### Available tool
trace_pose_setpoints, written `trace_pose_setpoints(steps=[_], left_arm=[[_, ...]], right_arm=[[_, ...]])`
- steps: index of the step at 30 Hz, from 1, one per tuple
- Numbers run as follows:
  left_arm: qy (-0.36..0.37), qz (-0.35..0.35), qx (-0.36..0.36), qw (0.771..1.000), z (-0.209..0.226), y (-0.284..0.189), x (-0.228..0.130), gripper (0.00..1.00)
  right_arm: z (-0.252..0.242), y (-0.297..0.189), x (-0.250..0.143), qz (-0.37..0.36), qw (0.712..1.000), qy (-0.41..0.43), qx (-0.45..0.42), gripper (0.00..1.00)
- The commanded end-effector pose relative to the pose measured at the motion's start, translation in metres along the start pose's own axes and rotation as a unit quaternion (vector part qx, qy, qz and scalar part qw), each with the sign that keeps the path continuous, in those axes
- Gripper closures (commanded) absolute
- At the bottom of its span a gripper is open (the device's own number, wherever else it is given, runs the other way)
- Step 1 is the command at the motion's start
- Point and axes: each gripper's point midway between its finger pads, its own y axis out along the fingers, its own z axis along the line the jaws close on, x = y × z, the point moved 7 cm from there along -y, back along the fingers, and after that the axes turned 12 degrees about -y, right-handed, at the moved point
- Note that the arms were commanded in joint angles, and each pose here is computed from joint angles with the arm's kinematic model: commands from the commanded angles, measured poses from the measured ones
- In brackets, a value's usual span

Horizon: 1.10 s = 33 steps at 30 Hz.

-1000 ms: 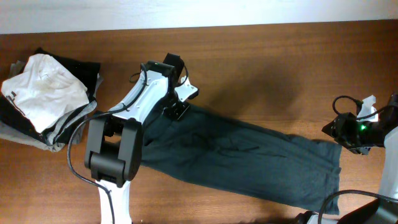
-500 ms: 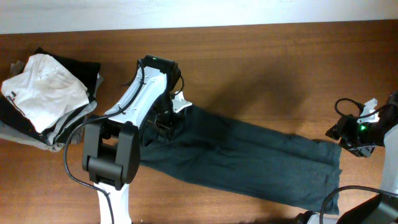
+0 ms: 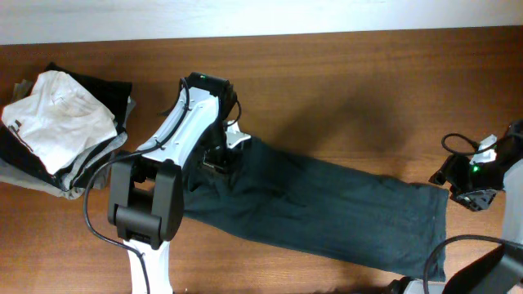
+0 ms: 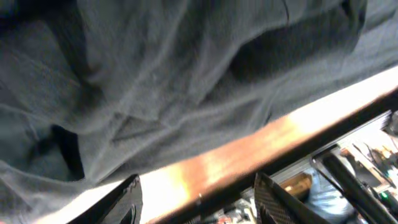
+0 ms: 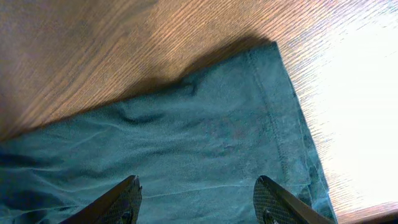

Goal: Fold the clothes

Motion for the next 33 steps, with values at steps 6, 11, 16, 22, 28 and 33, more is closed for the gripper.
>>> trace_pose_setpoints(steps=[6, 11, 16, 22, 28, 33], left_arm=[[0.010, -0.065, 0.018, 0.998, 0.003, -0.012, 0.013, 0.41], [-0.009, -0.027, 0.019, 0.999, 0.007, 0.007, 0.004, 0.44], [-0.017, 0.000, 0.018, 1.000, 0.012, 0.033, -0.002, 0.44], [-0.008, -0.039, 0.022, 0.999, 0.015, 0.043, 0.013, 0.48], [-0.006, -0.051, 0.022, 0.998, 0.015, 0.042, 0.017, 0.87], [-0.013, -0.010, 0.000, 1.000, 0.010, 0.043, 0.002, 0.99]], right_arm=[[0.001, 0.003, -0.002, 0.010, 1.000, 0.005, 0.008, 0.38], [0.001, 0.003, -0.002, 0.009, 1.000, 0.005, 0.007, 0.37], [0.000, 0.003, -0.001, 0.007, 1.000, 0.004, 0.007, 0.37], [0.002, 0.003, -0.001, 0.007, 1.000, 0.004, 0.013, 0.36], [0.001, 0.003, -0.001, 0.007, 1.000, 0.004, 0.013, 0.36], [0.001, 0.003, -0.001, 0.005, 1.000, 0.004, 0.013, 0.36]])
